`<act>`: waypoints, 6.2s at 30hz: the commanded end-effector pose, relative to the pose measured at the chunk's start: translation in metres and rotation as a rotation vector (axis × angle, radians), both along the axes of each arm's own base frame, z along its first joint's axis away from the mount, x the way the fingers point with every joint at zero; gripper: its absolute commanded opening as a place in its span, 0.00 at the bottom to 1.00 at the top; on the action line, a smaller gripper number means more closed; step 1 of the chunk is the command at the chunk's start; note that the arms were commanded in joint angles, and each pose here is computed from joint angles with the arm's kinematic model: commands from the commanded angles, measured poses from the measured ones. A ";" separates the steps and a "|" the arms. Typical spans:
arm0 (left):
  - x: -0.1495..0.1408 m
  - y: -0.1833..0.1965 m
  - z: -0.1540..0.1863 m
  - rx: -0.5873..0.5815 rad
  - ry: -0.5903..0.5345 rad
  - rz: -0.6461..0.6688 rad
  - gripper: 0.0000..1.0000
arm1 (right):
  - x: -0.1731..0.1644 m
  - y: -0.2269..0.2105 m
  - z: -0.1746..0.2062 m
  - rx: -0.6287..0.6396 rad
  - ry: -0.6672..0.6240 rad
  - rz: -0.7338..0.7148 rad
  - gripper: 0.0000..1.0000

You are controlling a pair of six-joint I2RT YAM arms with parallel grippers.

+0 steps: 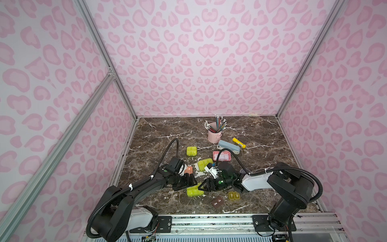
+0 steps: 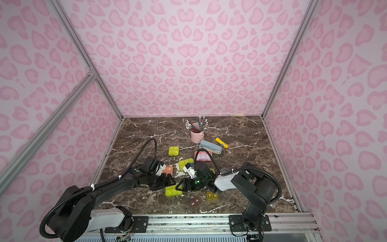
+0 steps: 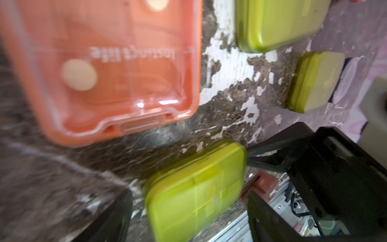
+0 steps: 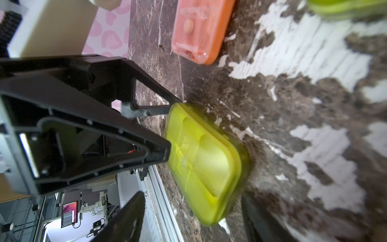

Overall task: Close pillboxes
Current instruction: Close the lid on the pillbox, then reset both arms

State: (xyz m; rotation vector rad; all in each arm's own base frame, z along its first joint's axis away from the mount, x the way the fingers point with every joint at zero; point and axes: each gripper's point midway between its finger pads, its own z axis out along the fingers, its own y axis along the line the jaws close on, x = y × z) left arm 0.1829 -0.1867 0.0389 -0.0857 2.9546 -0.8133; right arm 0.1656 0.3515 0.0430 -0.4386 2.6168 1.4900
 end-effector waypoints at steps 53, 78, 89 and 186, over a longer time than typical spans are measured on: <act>0.119 0.136 0.209 0.332 -0.902 0.422 0.80 | 0.164 -0.241 0.237 -0.045 -0.947 -0.797 0.82; 0.163 0.149 0.174 0.520 -1.101 0.406 0.81 | 0.158 -0.312 0.194 -0.203 -1.122 -1.175 0.97; 0.190 0.167 0.137 0.678 -0.989 0.467 0.80 | 0.238 -0.338 0.186 -0.327 -0.994 -1.251 0.98; 0.231 0.203 0.051 0.558 -0.913 0.315 0.80 | 0.278 -0.387 0.048 -0.742 -0.845 -0.978 0.98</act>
